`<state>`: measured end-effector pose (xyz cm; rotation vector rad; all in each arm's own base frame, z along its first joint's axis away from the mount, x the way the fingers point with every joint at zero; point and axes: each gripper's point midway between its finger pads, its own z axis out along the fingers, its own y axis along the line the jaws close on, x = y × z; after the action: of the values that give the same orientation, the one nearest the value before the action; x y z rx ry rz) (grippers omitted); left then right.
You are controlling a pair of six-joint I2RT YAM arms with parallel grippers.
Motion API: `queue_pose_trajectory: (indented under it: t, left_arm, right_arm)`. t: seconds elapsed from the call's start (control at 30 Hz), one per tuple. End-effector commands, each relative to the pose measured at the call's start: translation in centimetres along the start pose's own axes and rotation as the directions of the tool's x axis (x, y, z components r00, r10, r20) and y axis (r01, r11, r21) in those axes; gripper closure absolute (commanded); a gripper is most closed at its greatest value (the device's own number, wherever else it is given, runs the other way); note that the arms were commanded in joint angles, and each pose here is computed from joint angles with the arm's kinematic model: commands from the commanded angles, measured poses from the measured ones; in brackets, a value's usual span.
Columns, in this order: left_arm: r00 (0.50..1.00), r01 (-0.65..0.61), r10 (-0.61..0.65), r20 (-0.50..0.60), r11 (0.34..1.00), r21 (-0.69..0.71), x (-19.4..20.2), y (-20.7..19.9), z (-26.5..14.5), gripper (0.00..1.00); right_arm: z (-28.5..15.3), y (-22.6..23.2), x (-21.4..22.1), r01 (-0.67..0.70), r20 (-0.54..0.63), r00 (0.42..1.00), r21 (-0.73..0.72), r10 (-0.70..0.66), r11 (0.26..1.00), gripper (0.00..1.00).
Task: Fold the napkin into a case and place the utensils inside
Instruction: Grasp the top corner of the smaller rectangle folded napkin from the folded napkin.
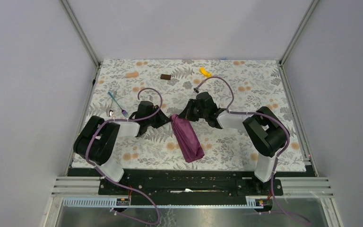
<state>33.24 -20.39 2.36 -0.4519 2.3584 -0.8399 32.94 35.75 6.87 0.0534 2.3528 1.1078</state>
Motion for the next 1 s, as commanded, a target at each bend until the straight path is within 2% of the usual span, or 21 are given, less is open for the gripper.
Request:
queue_pose_trajectory:
  t: [0.0,0.13,0.37,0.5,0.57,0.73,0.8,0.97]
  left_arm:
    - [0.999,-0.02,0.02,-0.048,1.0,-0.009,1.0,0.2,-0.2,0.71]
    - [0.998,-0.021,0.021,-0.056,1.0,-0.008,1.1,0.2,-0.1,0.7]
    - [0.996,-0.013,0.014,-0.084,1.0,0.006,1.8,0.0,0.6,0.7]
    - [0.995,-0.025,0.025,-0.1,1.0,0.008,2.5,-0.4,1.0,0.7]
    - [0.994,-0.023,0.024,-0.102,1.0,0.007,2.7,-0.4,1.2,0.7]
    - [0.995,-0.036,0.035,-0.092,0.999,-0.008,2.5,-0.1,0.8,0.7]
    - [0.996,-0.038,0.037,-0.082,0.999,-0.015,2.2,0.1,0.3,0.68]
    - [0.997,-0.041,0.04,-0.069,0.999,-0.019,1.7,0.6,-1.3,0.62]
  right_arm:
    - [-0.2,-0.8,-0.5,0.028,0.003,1.0,0.024,-0.028,0.999,0.96]
    - [0.9,-1.4,-0.4,0.031,-0.014,0.999,0.03,-0.031,0.999,1.0]
    - [4.0,-2.1,1.5,0.017,-0.056,0.998,0.029,-0.016,0.999,1.0]
    - [5.9,0.3,2.5,0.045,-0.079,0.996,-0.008,-0.046,0.999,1.0]
    - [5.9,1.3,1.8,0.057,-0.062,0.996,-0.011,-0.057,0.998,1.0]
    - [3.0,0.2,0.6,0.086,-0.043,0.996,0.056,-0.084,0.995,1.0]
    - [1.4,-0.2,0.4,0.135,-0.053,0.99,0.099,-0.13,0.986,0.96]
    - [-2.8,-0.4,0.9,0.268,-0.13,0.959,0.148,-0.25,0.952,0.71]
